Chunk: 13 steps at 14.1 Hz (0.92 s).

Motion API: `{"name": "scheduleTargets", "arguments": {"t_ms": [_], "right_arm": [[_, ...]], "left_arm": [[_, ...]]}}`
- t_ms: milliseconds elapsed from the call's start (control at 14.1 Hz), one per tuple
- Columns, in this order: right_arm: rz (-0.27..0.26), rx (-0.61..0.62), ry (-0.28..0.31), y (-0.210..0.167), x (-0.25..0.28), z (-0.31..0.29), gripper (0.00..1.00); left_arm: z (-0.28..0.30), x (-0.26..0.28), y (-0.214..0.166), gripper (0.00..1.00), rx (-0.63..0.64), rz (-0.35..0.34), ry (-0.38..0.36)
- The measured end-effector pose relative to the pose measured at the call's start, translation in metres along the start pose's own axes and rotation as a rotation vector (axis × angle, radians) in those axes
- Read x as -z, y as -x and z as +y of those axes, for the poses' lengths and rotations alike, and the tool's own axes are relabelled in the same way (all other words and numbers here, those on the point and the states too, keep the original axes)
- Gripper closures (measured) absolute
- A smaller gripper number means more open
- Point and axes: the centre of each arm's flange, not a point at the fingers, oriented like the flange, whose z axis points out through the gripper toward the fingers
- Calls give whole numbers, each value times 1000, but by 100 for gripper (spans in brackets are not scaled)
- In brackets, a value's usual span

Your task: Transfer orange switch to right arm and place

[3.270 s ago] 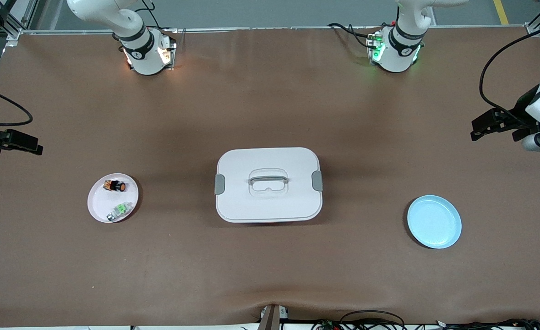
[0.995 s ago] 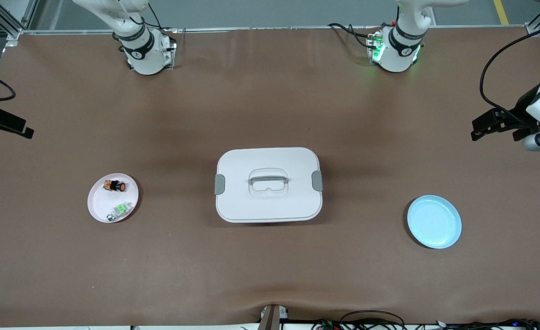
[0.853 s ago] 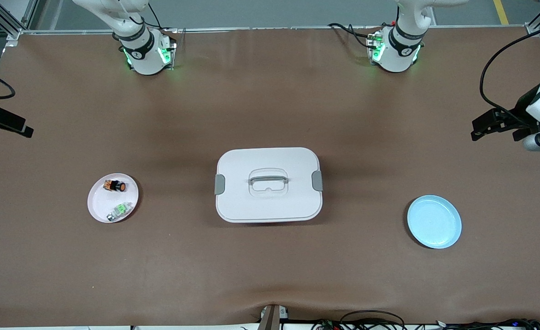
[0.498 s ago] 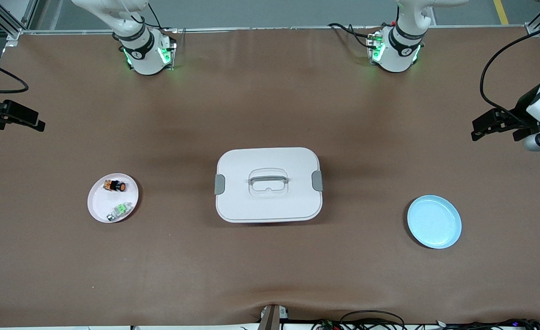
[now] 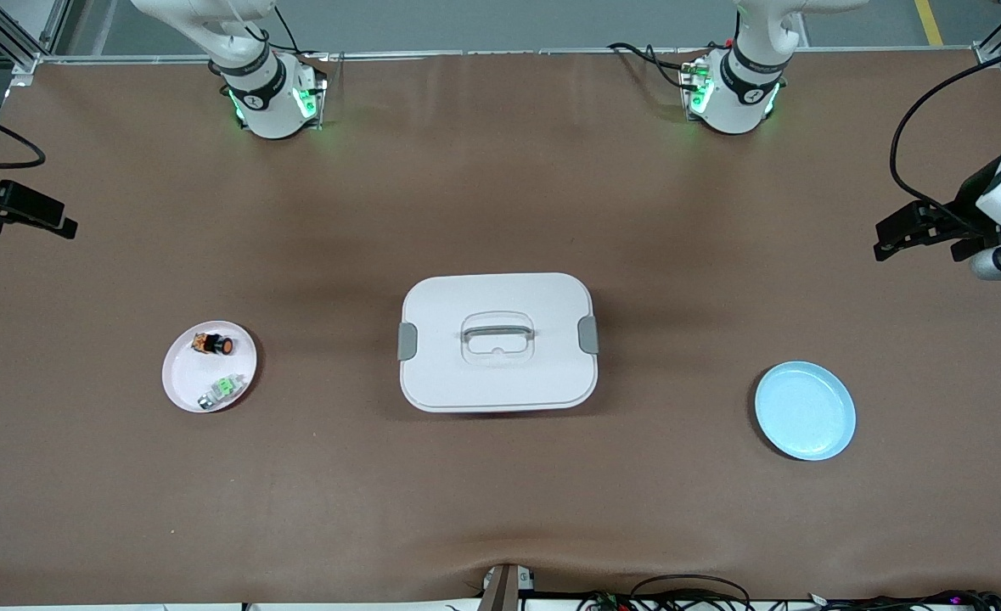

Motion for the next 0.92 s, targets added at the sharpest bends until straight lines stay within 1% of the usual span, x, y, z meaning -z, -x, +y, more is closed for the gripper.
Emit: {"name": "scheduleTargets", "arguments": {"t_ms": [213, 640, 924], "right_arm": [[3, -52, 0, 1, 1, -11, 0], [27, -74, -3, 9, 13, -7, 0], [29, -78, -3, 10, 14, -7, 0]], "left_arm": [[0, 0, 0, 0, 0, 0, 0], [0, -1, 0, 0, 1, -1, 0], [0, -1, 0, 0, 1, -1, 0]]}}
